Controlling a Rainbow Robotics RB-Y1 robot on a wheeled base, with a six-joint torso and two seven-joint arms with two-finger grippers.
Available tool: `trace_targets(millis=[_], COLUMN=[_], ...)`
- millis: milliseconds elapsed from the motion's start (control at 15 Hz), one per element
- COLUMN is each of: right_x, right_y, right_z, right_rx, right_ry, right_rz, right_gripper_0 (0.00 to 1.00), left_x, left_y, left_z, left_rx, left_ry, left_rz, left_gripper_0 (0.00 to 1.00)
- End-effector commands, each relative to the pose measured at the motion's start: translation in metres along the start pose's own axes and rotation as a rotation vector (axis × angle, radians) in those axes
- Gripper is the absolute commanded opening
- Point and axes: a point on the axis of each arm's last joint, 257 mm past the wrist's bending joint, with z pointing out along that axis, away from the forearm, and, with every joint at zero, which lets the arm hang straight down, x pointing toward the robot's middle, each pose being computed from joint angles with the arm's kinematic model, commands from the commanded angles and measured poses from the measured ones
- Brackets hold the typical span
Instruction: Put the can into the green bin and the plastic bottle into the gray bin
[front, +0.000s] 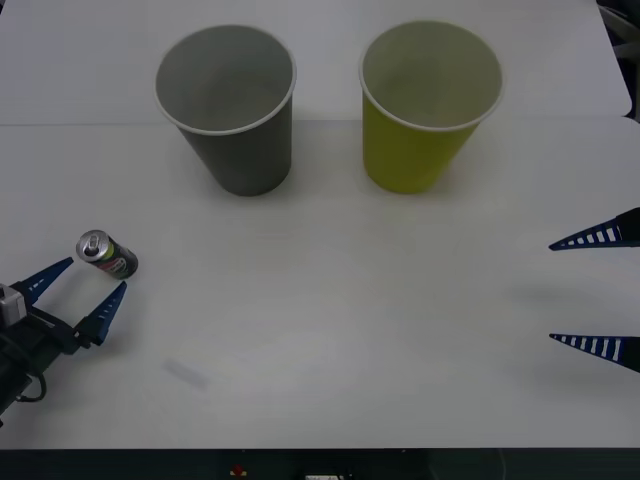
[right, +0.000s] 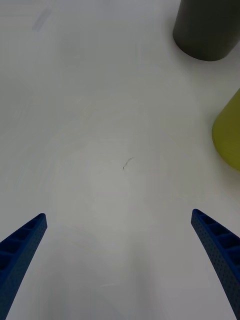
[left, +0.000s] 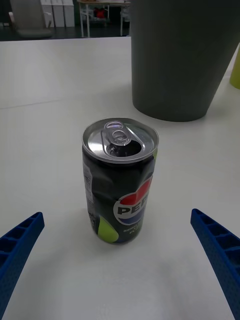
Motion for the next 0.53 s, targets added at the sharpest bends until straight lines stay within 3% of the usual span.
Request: trace_targets(millis=[67,533], right_x=[0.000,0.000], right_y=[0.000,0.000], right_z=[0.000,0.000], right_rx=[0.000,0.000], right_ry=[0.000,0.000], right_rz=[0.000,0.000], right_gripper_0=[1.00,1.00], left_x=[0.001,-0.003], left_y=[-0.004,-0.005], left_z=[0.020,0.053], left_rx=[-0.017,-0.042], left_ry=[0.000,0.004], left_rz=[-0.010,-0.013], left_gripper_0=[1.00,1.00])
